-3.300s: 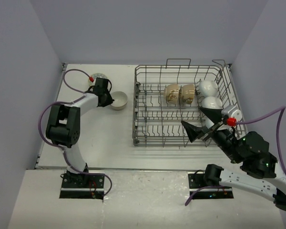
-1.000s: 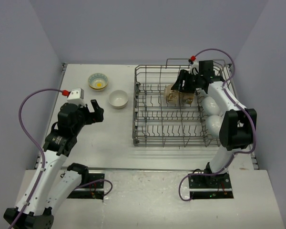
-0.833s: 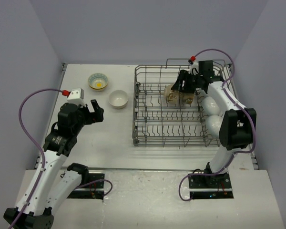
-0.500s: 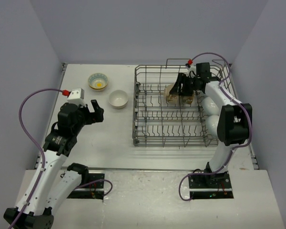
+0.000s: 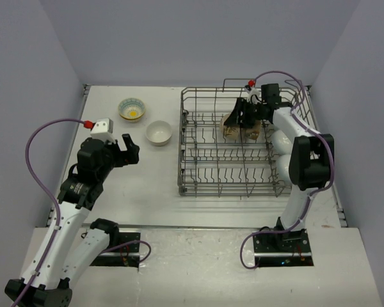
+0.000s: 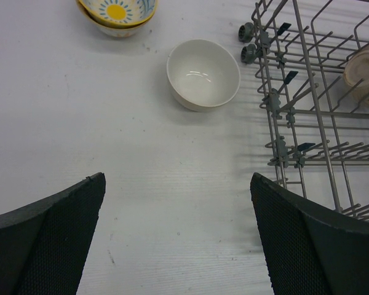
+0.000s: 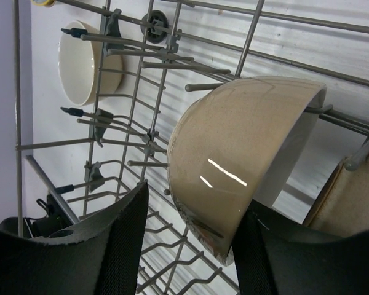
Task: Unload the bowls from the dish rack
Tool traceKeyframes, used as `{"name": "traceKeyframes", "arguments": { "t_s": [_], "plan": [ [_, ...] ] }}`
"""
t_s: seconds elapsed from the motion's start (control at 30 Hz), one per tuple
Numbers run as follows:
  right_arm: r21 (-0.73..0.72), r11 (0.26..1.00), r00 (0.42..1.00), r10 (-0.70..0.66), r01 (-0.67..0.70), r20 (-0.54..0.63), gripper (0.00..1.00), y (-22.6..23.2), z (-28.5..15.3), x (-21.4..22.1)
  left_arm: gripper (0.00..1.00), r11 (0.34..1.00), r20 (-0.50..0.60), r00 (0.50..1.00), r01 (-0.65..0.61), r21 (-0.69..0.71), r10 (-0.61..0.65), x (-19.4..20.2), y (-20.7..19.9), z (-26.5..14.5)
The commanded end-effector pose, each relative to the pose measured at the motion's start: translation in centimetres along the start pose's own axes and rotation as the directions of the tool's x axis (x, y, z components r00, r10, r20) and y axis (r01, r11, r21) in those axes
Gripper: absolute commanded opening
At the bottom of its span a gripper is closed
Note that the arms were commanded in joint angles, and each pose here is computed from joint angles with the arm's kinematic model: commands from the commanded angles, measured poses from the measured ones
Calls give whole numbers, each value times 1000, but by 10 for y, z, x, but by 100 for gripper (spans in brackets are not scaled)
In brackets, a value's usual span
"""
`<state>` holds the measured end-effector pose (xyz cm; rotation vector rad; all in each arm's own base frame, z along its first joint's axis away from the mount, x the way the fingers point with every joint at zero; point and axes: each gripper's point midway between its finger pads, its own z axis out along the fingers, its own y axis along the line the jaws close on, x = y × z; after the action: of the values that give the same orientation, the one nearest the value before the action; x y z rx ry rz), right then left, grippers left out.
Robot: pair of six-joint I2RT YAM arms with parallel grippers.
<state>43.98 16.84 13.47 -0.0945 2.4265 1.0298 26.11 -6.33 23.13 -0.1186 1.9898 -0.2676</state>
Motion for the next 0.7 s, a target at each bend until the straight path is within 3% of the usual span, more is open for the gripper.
{"name": "traceKeyframes", "arguments": {
  "t_s": [0.0,0.13,0.67],
  "plan": [
    [-75,996,999,-44,45,20,53,13,0,-14,100,999,37,999,-19,29,18,-7,-4,1],
    [-108,993,999,-43,44,14,49,16,2,-13,100,999,37,999,-19,29,18,-7,-4,1],
    [-238,970,998,-44,54,48,6,37,-10,-20,100,999,33,999,-19,32,18,-6,-5,1]
  ]
}}
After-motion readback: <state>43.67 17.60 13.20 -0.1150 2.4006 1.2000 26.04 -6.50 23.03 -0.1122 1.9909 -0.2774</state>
